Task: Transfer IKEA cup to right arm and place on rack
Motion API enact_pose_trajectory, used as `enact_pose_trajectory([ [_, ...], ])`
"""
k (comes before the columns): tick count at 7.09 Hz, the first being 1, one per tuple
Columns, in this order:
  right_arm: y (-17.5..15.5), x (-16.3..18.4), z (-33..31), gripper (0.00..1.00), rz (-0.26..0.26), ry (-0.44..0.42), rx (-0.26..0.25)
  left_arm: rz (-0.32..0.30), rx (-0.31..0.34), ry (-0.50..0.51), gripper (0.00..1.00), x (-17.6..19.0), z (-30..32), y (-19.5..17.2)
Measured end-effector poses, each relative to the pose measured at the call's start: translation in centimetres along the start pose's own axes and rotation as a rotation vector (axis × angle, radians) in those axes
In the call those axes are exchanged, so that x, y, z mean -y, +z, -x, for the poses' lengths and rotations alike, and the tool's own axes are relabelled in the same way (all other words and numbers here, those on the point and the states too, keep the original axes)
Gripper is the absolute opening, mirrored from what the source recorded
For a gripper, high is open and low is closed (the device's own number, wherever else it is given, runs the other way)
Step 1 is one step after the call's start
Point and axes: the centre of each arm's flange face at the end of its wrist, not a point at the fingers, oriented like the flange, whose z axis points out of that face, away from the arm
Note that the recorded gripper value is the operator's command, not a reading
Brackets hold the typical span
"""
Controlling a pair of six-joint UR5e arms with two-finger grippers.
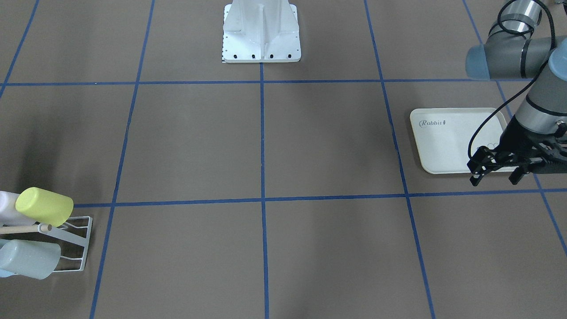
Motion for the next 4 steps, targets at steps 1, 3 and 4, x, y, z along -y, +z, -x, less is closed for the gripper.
enact_pose_trajectory([
  [1, -0.8, -0.3, 0.8, 0.98, -0.012, 0.008, 0.002, 0.021, -0.01, 0.016, 1.0, 0.1, 0.3, -0.2],
  [3, -2.5, -2.5, 1.7, 0.98, -0.015, 0.049, -0.022, 0.076, 0.037, 0.103, 1.0, 0.8, 1.9, -1.7],
  [4, -3.5, -4.8, 1.7, 0.98, -0.018, 0.062, -0.061, 0.112, 0.05, 0.137, 1.0, 1.4, 3.6, -3.0],
])
